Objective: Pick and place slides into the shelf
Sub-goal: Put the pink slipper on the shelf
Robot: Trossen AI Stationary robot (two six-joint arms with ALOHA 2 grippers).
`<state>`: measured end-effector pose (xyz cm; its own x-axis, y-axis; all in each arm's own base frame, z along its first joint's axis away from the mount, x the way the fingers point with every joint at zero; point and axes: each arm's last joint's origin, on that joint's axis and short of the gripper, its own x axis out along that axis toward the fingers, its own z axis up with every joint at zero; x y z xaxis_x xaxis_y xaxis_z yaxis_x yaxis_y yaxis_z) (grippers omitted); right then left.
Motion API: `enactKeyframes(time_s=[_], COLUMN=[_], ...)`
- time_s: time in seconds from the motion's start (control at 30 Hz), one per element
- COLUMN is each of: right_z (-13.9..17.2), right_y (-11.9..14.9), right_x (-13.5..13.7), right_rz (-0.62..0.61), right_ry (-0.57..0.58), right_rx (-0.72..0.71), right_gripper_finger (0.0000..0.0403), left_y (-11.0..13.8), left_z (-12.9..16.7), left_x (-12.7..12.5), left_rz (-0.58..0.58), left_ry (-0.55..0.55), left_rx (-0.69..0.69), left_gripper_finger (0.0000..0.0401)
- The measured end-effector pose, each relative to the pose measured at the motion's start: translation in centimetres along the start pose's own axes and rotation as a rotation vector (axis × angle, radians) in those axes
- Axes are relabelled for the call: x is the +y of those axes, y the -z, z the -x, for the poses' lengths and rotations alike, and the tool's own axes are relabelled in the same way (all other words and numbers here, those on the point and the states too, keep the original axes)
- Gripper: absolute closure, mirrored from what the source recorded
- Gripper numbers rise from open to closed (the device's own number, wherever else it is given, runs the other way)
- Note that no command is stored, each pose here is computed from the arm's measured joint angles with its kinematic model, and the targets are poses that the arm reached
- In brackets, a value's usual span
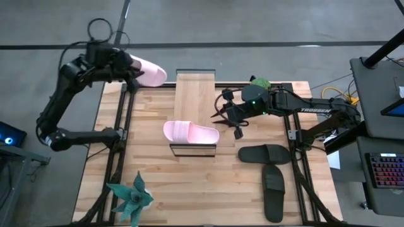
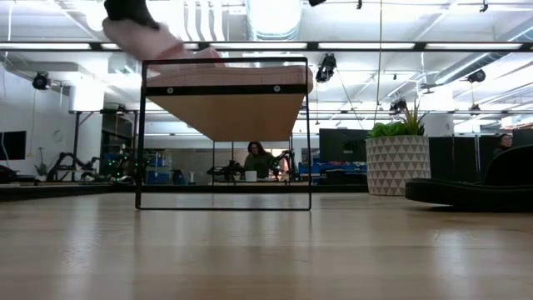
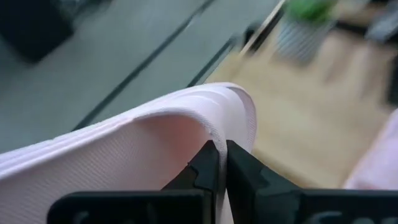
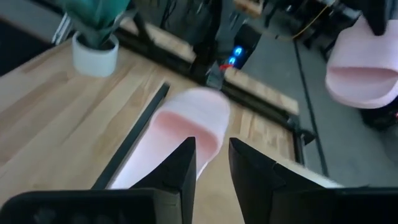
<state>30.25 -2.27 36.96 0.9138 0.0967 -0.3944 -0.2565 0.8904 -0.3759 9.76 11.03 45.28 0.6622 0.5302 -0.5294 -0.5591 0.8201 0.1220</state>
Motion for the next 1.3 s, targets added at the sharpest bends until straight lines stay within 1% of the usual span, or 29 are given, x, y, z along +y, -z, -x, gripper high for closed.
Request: enactKeyframes(time_s=[0.1, 0.17, 0.23, 0.33, 0.37, 0.43, 0.5, 0.57, 0.67, 0.77, 0.87, 1.07, 1.17, 1.3], right_z=[0.1, 0.1, 0.2, 0.5, 0.6, 0.9, 1.2, 1.5, 1.6, 1.6, 1.5, 1.5, 1.6, 1.7], right_y=[-0.7, -1.1, -1.7, -2.5, -2.8, -3.3, -3.6, -3.7, -3.7, -3.6, -3.4, -3.5, -3.6, -3.6], right_x=[-0.3, -0.6, -0.9, -1.3, -1.6, -2.2, -2.7, -3.1, -3.4, -3.4, -3.3, -3.3, -3.4, -3.6], right_rz=[0.004, 0.001, -0.005, -0.039, -0.077, -0.147, -0.151, -0.127, -0.126, -0.133, -0.134, -0.139, -0.135, -0.124], right_ry=[0.036, 0.061, 0.09, 0.143, 0.189, 0.321, 0.442, 0.506, 0.509, 0.501, 0.493, 0.504, 0.506, 0.516], right_rx=[-0.066, -0.115, -0.172, -0.259, -0.282, -0.314, -0.325, -0.331, -0.345, -0.336, -0.315, -0.321, -0.325, -0.324], right_gripper_finger=[0.0316, 0.0315, 0.0317, 0.0321, 0.0323, 0.0326, 0.0329, 0.033, 0.0325, 0.0305, 0.0273, 0.0204, 0.0181, 0.0164], left_y=[-0.6, -1.0, -1.3, -1.3, -1.2, -1.0, -0.7, -0.6, -0.3, -0.1, -0.2, -0.5, -0.9, -1.6], left_z=[1.0, 1.5, 1.7, 1.4, 1.1, 0.4, -0.3, -1.1, -2.2, -2.9, -3.5, -4.6, -5.0, -5.5], left_x=[-0.6, -0.9, -1.2, -1.5, -1.7, -2.0, -2.3, -2.6, -3.0, -3.3, -3.4, -3.8, -4.1, -4.7], left_rz=[0.0, 0.001, 0.006, -0.016, -0.027, -0.044, -0.056, -0.052, -0.068, -0.083, -0.086, -0.092, -0.104, -0.124], left_ry=[0.136, 0.203, 0.222, 0.234, 0.239, 0.255, 0.275, 0.293, 0.306, 0.314, 0.322, 0.345, 0.359, 0.39], left_rx=[-0.191, -0.302, -0.394, -0.488, -0.509, -0.551, -0.6, -0.661, -0.742, -0.788, -0.791, -0.783, -0.81, -0.863], left_gripper_finger=[0.0401, 0.0401, 0.0401, 0.0401, 0.0401, 0.0401, 0.0401, 0.0401, 0.0401, 0.0401, 0.0401, 0.0401, 0.0401, 0.0401])
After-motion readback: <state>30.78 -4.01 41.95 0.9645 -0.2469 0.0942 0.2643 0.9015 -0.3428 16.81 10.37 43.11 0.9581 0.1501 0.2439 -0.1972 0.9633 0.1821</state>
